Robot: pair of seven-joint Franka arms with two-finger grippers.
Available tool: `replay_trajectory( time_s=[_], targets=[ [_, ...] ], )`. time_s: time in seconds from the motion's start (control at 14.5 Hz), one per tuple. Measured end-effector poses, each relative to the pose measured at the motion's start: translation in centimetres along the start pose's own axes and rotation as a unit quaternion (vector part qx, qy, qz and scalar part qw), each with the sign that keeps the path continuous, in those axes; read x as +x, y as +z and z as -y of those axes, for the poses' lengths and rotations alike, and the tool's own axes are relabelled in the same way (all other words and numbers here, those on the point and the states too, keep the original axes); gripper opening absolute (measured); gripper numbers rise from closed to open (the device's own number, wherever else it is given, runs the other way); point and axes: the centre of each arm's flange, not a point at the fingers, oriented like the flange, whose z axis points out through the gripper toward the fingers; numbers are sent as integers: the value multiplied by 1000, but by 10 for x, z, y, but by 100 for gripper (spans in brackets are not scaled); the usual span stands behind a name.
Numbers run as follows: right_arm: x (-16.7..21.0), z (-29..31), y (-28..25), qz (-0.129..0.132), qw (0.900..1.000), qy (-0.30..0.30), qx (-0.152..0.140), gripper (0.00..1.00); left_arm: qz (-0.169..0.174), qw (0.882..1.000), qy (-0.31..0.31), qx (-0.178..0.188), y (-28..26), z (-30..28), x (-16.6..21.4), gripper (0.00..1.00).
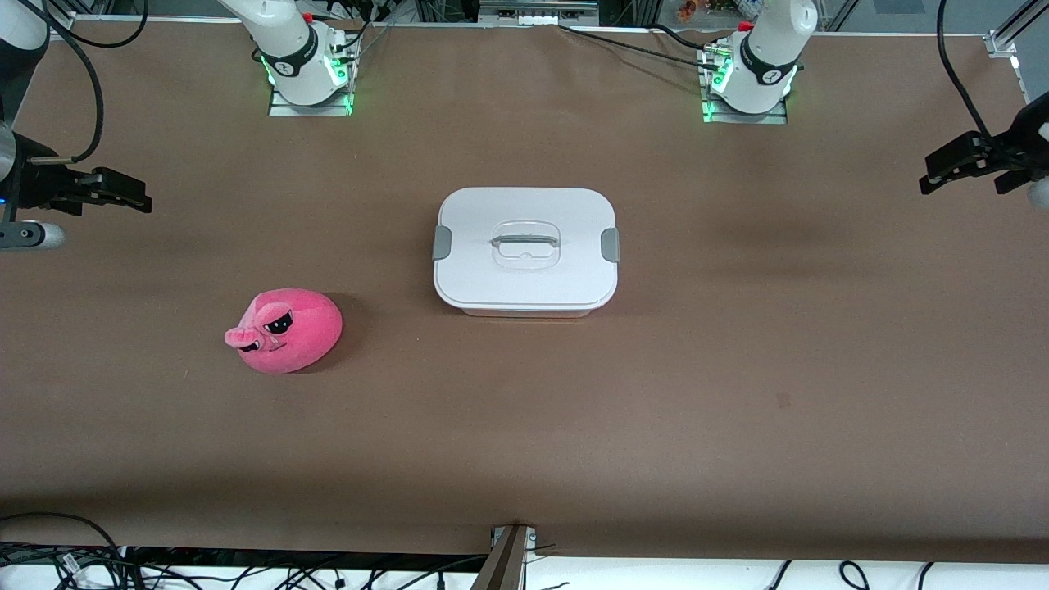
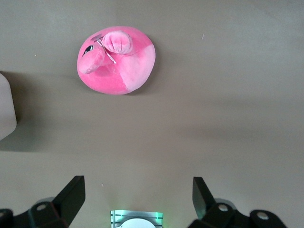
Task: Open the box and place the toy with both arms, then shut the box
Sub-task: 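Reach the left gripper to the box lid handle while the right gripper reaches the toy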
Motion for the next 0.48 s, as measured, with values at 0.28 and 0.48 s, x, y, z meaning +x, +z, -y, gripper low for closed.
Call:
replay_trajectory(
  time_s=[0.28,0.48],
  targets=[
    [0,0,0,-1,1000,0,0,100,3,1000,1,0,0,-1,-1,100],
    [0,-1,0,0,1000,1,0,100,-4,1000,11,0,-6,-10,0,100]
  ],
)
